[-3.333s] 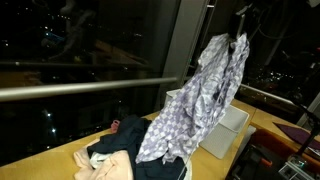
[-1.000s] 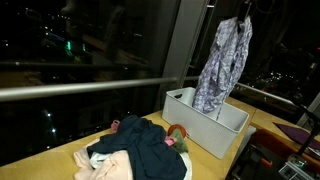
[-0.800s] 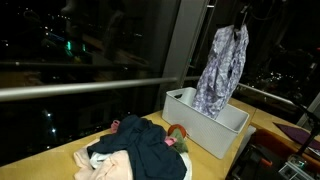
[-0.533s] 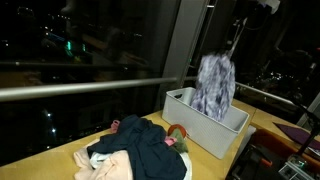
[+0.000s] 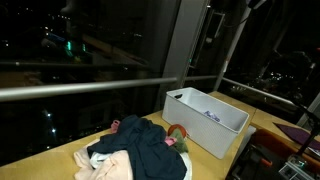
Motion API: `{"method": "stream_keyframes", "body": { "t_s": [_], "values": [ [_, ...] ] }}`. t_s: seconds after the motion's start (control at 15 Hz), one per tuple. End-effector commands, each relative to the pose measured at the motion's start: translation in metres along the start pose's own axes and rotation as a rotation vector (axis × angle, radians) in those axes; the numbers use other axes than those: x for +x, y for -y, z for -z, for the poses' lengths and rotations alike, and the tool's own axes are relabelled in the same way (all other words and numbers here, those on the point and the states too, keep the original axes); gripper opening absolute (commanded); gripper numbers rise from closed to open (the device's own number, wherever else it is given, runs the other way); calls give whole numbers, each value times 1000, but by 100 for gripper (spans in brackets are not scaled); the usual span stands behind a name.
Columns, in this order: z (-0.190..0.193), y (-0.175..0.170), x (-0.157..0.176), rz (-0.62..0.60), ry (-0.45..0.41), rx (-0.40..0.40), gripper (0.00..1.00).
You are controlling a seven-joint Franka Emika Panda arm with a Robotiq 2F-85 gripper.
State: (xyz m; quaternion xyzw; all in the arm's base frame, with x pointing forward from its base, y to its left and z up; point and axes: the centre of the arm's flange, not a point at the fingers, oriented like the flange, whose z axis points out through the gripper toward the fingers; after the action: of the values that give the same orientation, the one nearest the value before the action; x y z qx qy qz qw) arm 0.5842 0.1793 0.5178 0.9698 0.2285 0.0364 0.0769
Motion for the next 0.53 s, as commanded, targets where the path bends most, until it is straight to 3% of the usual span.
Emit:
{"method": "stream_keyframes", "body": {
  "t_s": [0.0,0.2,0.47],
  "values": [
    [-29,77,63,54,-37,32,100],
    [-63,147,103,77,-53,69,100],
    [-109,210,133,78,-41,121,100]
  ]
}}
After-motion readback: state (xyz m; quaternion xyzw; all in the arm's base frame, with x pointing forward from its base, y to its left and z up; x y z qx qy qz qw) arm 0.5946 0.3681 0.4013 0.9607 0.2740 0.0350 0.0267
